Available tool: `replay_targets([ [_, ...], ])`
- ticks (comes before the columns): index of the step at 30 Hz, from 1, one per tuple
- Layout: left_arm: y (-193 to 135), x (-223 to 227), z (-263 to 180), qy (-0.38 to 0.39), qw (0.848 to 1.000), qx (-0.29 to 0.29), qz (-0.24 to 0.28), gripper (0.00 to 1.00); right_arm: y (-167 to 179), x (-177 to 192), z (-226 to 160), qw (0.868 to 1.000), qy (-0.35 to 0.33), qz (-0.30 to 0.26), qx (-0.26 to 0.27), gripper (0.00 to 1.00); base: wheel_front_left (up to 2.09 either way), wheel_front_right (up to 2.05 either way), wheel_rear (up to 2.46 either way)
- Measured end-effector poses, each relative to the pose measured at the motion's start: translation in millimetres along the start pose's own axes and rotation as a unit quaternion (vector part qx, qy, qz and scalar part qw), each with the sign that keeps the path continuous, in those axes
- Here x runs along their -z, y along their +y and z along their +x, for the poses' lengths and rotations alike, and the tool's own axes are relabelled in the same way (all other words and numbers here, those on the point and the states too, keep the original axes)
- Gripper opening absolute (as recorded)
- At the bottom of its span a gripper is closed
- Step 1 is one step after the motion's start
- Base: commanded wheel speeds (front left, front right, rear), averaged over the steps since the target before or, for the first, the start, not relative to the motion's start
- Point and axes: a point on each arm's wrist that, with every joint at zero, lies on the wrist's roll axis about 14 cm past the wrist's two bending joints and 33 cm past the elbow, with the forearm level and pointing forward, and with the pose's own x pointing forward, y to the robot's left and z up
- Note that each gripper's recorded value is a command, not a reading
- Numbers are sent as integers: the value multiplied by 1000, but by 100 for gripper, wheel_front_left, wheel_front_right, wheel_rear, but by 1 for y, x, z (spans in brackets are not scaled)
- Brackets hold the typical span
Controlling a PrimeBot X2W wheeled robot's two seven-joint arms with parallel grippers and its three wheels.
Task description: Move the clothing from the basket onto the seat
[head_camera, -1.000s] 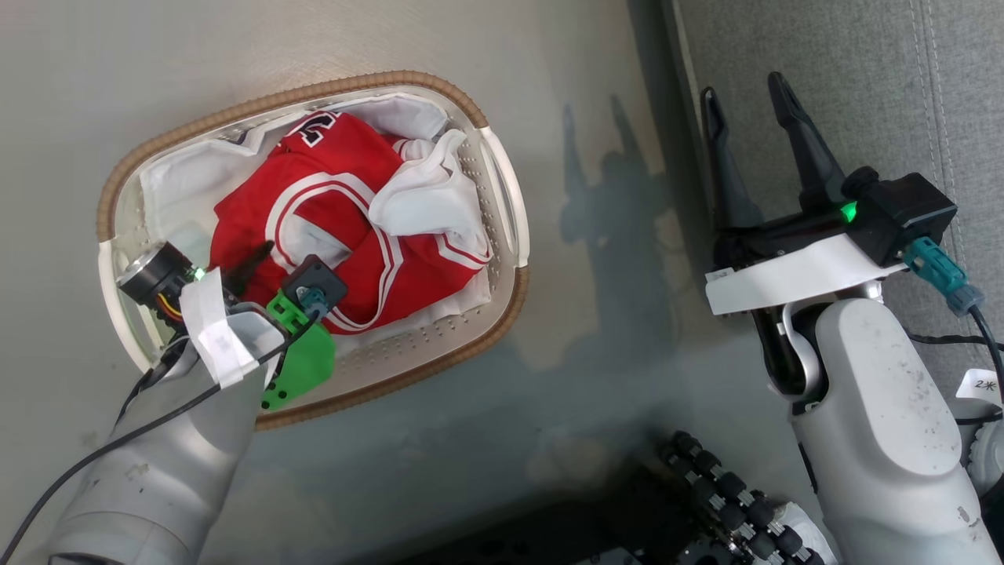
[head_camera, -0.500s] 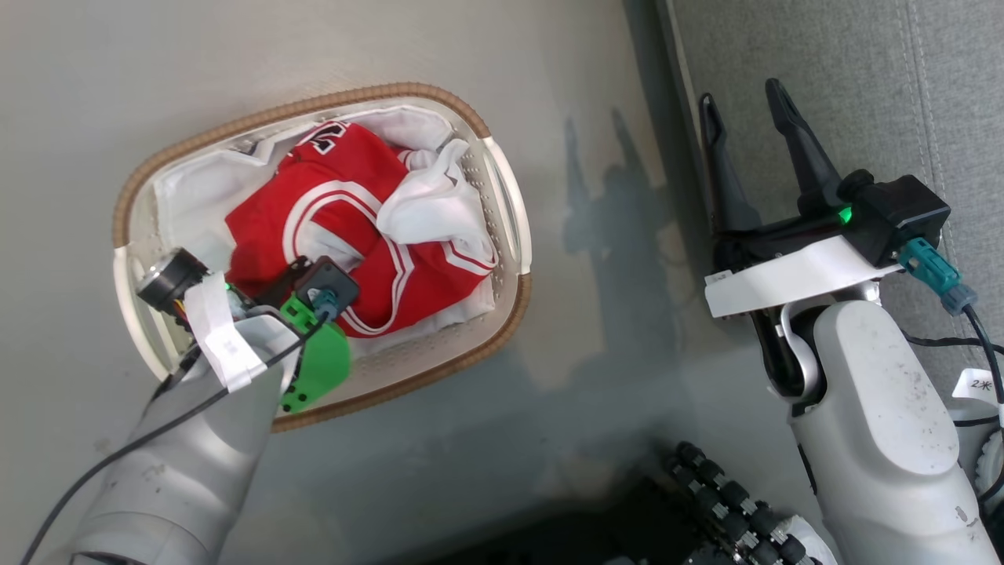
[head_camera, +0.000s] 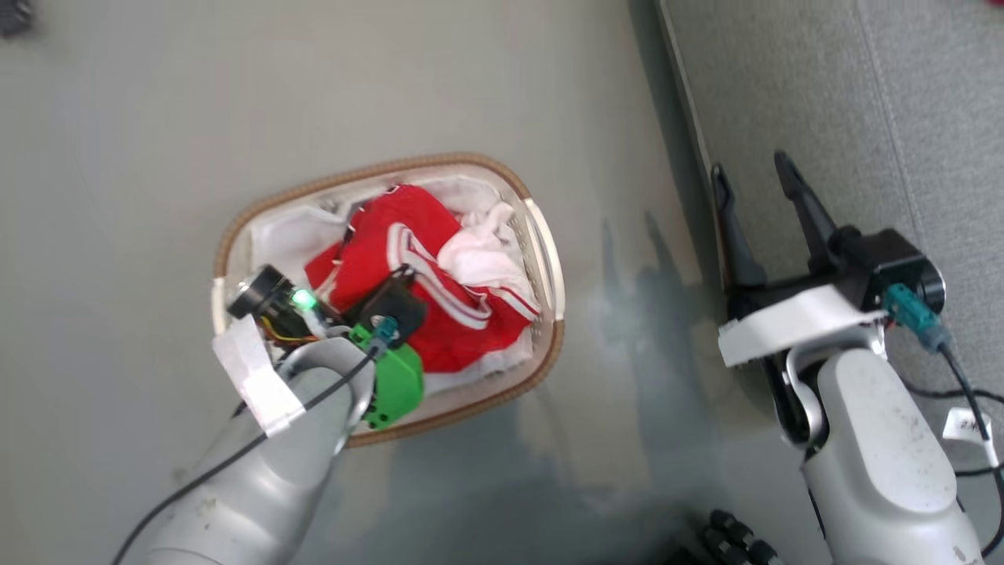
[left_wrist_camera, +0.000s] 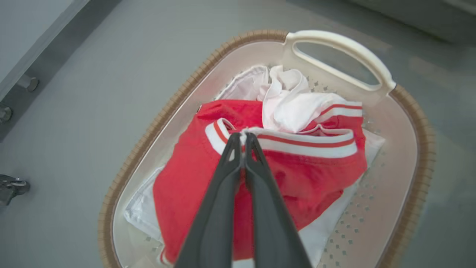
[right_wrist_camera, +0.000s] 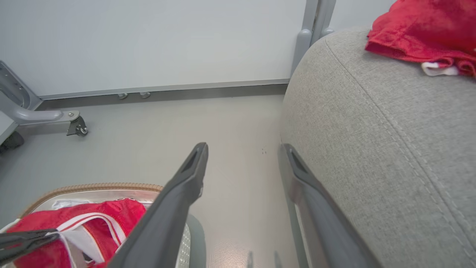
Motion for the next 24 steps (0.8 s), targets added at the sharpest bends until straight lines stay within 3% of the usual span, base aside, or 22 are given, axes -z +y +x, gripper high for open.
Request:
replay_targets([
  [5,-3,-52,-30,-75,997,-7,25,0,10,-13,-18,1000,-7,-2,-8,100,0,0,0],
  [13,21,-119,-95,-160,980,-52,105,0,27,-34,-53,999,-24,3,-24,100,0,0,0],
  [17,26,-152,-129,-188,967,-68,156,0,39,-49,-70,998,-43,4,-38,100,0,0,0],
  [24,37,-254,-199,-265,926,-112,243,0,59,-82,-92,994,-89,0,-65,100,0,0,0],
])
